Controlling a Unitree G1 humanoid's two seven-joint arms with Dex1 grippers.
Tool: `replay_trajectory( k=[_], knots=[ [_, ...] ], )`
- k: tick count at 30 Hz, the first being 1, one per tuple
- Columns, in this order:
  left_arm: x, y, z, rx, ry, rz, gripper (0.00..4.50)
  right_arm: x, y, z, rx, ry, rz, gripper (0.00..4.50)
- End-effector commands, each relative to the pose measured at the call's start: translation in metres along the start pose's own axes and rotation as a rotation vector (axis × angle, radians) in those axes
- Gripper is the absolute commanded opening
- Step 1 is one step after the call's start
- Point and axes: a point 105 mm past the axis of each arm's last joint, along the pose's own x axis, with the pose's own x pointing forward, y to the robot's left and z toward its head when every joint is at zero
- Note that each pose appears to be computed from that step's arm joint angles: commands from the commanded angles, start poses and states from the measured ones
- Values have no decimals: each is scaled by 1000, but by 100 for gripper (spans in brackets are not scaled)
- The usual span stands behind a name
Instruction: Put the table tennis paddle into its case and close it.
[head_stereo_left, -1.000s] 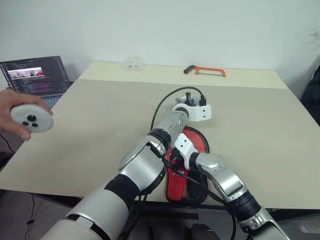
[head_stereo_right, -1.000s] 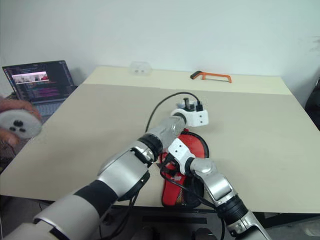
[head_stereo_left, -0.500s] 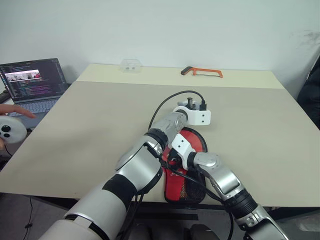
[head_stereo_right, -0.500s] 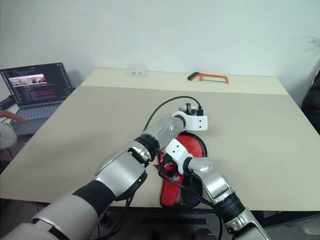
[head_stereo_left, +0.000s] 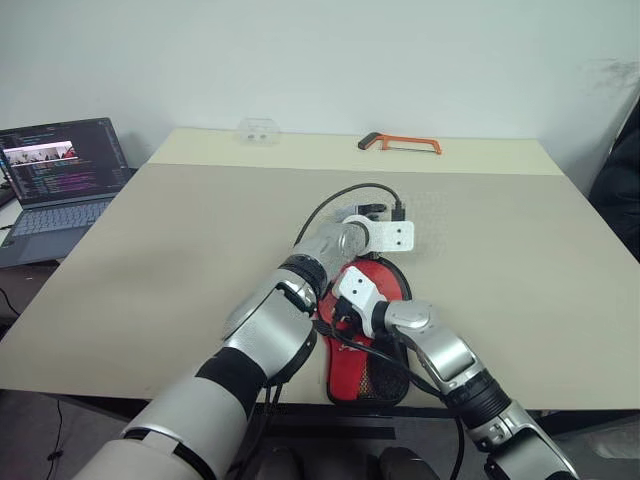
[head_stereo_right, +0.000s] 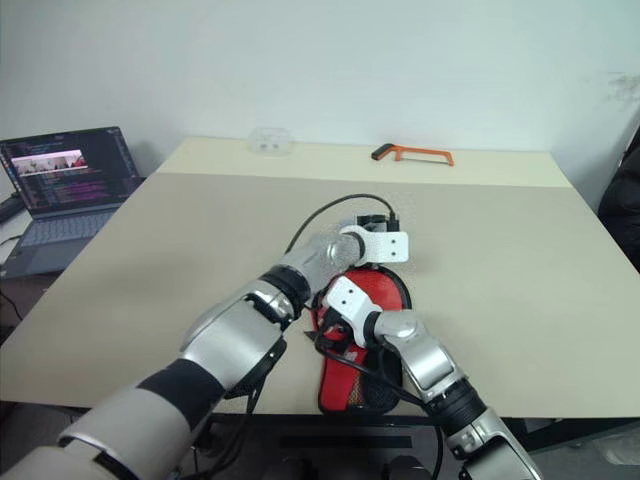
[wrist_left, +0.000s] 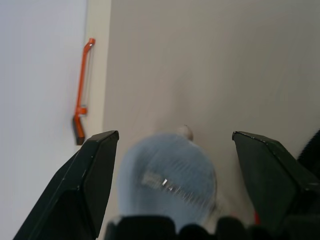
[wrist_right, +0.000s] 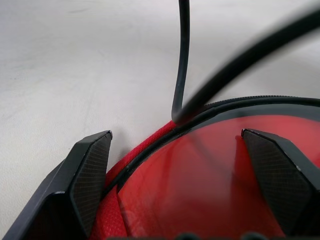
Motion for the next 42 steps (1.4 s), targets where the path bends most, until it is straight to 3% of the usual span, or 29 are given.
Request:
replay_trajectory(
  k=[1,9,18,23,31,33,38,42],
  knots=[
    [-18,47,15,-85,-124,40,398,-1,9,-45,51,150,35,450],
    [-64,92,-2,-208,-275,57,398,-8,-5,-33,116,100,16,450],
    [-141,99,-65,-318,-339,84,398,-30,-29,17,258,-67,-9,450],
    [-158,65,-75,-402,-340,53,398,-74,-42,61,298,-167,14,450],
    [-129,-31,-35,-631,-374,-8,398,-132,-105,101,210,-203,-124,450],
    [-120,-45,-29,-693,-362,0,398,-130,-121,110,189,-219,-158,450],
    [-95,-86,-26,-744,-245,-15,398,-93,-179,123,163,-228,-365,450],
    [-90,-94,-31,-772,-186,-1,398,-64,-203,120,172,-209,-519,450]
  ],
)
